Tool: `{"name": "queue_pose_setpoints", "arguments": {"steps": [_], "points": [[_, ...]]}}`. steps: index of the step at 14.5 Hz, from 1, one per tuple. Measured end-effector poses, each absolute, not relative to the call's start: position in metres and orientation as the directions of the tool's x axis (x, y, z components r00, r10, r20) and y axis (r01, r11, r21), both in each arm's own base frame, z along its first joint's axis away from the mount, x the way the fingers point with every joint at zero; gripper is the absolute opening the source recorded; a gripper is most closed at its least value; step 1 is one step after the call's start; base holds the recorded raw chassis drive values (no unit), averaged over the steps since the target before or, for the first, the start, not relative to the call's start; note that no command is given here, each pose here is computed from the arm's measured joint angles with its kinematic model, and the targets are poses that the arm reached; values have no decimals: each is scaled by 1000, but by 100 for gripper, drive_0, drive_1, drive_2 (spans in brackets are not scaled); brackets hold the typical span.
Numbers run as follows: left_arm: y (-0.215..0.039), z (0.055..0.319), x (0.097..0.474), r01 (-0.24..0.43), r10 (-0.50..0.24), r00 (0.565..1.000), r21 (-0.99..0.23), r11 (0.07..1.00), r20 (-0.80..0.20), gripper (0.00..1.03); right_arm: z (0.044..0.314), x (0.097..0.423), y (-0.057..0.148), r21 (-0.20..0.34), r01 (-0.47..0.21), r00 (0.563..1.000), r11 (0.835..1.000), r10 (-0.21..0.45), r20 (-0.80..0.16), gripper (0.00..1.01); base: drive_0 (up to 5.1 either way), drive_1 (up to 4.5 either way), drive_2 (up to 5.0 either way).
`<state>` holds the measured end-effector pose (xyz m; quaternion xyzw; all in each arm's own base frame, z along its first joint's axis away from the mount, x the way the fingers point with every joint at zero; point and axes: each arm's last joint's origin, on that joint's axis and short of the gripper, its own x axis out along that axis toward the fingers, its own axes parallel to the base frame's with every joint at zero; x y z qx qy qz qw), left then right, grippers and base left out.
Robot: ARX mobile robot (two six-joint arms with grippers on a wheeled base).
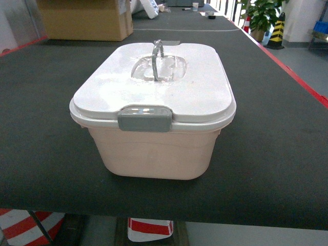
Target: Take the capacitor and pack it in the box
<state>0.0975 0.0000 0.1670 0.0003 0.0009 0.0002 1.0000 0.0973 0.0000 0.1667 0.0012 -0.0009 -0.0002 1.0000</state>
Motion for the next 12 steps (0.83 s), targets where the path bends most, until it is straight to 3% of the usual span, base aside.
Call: {"name": "queue_pose_setpoints", "arguments": {"steps": [12], "points": [[0, 167, 98, 0, 0, 1000, 1, 1000, -2, 98, 167, 97, 0, 2, 0, 1000, 1000, 0, 1, 98, 0, 0, 0]]}}
